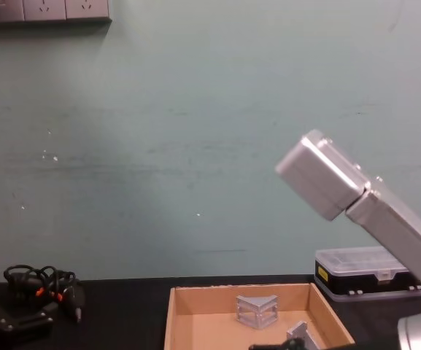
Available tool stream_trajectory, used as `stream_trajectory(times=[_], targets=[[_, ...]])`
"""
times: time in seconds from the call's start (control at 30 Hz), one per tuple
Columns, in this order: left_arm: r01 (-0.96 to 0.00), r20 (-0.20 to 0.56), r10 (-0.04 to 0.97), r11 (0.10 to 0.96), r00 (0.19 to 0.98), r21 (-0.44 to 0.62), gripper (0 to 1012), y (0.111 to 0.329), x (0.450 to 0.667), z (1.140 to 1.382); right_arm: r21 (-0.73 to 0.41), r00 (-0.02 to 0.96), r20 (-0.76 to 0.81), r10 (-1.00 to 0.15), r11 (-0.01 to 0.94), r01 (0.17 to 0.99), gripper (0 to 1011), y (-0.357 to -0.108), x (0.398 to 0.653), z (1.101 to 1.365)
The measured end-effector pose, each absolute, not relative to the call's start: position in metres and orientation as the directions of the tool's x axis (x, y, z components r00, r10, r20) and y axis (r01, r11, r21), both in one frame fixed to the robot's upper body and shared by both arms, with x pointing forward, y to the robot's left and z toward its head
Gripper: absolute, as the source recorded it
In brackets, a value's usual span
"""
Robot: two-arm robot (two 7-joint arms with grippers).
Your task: Use one hand to pick up the angle iron from the table and place it into the box.
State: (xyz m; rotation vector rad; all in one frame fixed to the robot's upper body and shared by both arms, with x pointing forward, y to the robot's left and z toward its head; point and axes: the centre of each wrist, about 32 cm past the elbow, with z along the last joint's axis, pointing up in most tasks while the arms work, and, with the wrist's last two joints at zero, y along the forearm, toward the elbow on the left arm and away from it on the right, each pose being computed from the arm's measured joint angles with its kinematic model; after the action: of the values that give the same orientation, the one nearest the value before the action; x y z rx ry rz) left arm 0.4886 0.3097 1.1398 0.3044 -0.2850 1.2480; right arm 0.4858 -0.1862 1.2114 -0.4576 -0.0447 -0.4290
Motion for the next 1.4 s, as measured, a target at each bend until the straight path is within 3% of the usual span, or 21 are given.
stream_trajectory(times=[1.4], targets=[[-0.955, 0.374, 0.88, 0.287, 0.292, 0.07, 1000, 0.31, 0.489, 1.14, -0.51, 0.921, 0.083, -0.38, 0.778, 0.367, 1002, -0.171, 0.482, 1.191]])
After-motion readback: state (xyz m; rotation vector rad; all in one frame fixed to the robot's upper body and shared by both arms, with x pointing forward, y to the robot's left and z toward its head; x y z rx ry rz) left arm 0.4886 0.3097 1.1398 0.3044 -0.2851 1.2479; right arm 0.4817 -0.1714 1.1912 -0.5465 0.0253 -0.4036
